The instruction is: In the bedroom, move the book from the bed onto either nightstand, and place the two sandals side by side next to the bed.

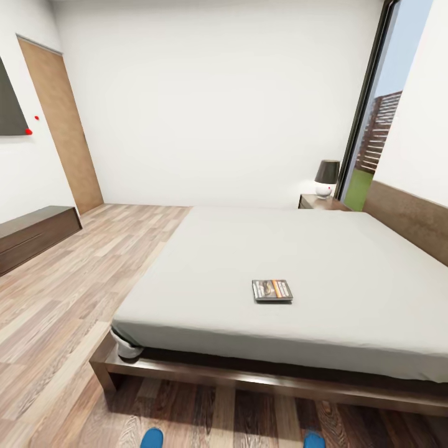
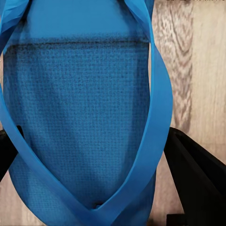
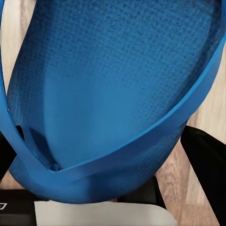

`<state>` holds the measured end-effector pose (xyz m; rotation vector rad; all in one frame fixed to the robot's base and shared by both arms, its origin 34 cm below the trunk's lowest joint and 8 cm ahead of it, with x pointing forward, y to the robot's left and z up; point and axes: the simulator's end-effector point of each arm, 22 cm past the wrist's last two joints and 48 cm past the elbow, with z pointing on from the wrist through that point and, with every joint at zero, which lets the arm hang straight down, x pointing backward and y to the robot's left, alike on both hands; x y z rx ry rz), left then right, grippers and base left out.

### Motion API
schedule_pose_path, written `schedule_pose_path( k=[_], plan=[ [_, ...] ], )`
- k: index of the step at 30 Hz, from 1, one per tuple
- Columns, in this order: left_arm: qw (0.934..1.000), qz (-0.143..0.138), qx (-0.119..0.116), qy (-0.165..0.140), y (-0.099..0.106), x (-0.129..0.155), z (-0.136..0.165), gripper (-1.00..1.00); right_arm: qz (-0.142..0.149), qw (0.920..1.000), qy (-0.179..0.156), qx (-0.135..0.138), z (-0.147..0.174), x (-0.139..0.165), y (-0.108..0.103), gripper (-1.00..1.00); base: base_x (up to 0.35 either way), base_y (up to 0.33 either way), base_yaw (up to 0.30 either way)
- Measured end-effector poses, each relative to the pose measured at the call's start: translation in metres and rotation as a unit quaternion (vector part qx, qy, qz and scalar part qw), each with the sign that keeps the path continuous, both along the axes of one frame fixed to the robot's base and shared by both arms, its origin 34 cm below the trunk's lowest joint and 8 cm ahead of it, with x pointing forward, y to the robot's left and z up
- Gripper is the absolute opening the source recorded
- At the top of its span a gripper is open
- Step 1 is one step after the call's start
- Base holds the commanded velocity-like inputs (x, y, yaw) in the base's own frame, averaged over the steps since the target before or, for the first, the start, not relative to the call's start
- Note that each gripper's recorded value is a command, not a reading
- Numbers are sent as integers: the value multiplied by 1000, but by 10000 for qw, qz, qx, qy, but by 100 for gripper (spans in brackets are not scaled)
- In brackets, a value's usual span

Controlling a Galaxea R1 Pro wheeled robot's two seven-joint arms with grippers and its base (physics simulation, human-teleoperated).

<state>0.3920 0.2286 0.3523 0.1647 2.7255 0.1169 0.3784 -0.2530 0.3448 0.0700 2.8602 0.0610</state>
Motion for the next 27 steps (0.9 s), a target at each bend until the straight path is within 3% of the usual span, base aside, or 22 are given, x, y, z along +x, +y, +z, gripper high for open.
schedule_pose_path(
  k=[8,14,27],
  plan=[
    [10000,-9,-2,-66,-1,17,-5,-100,3,10000,-92,16,-3,22,1,-100,0,0,0],
    [10000,-12,49,-25,4,19,-8,-100,16,9999,134,73,-7,21,4,-100,0,0,0],
    [10000,-9,62,-60,6,20,-12,-100,26,9999,122,100,-10,22,5,-100,0,0,-33]
  ],
)
